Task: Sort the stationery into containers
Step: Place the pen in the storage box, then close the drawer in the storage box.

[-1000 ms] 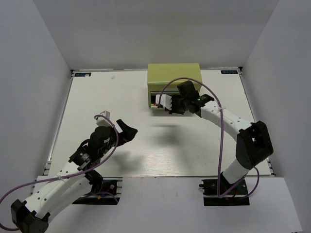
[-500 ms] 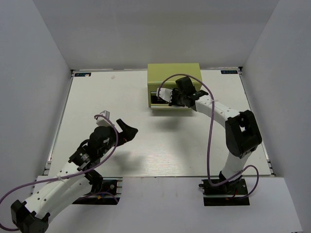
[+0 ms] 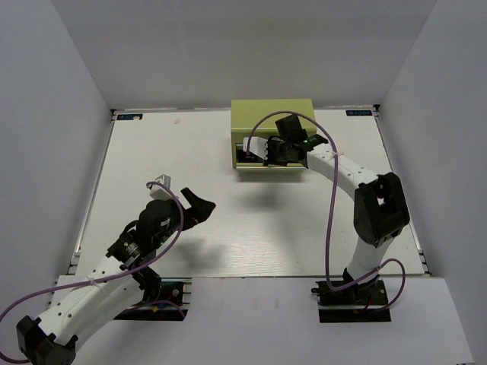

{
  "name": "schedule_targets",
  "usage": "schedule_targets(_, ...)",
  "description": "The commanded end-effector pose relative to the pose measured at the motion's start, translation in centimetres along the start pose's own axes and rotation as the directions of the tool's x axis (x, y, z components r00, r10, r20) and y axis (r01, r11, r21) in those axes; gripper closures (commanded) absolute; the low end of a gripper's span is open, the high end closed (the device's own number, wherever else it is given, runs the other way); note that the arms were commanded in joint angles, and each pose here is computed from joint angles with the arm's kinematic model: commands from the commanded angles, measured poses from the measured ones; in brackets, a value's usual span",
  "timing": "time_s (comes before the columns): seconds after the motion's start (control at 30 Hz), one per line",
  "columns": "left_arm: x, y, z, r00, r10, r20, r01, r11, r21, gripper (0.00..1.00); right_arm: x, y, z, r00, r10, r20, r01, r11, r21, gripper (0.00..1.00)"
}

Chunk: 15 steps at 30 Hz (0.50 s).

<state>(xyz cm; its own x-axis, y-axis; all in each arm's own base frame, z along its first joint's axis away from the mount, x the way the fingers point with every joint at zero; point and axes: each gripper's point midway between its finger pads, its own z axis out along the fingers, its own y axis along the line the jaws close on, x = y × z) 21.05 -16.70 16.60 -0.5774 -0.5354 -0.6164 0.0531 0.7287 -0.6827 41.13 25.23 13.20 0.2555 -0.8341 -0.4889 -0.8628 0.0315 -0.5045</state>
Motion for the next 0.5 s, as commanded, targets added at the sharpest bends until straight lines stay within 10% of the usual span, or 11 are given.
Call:
schedule_targets(0.0, 0.2, 0.1, -0.1, 1.0, -0.004, -0.005, 0.004, 1.0, 0.005, 0.0, -2.7, 2.7, -1.6, 0.99, -0.043, 0.133, 0.067, 0.98, -0.187, 1.0)
schedule_targets(0.47, -0.2, 0.3, -0.5, 1.0, -0.005, 0.014, 0.005, 1.0, 0.0, 0.0, 0.8, 4.8, 3.3, 0.998, -0.051, 0.021, 0.055, 0.951, -0.304, 1.0)
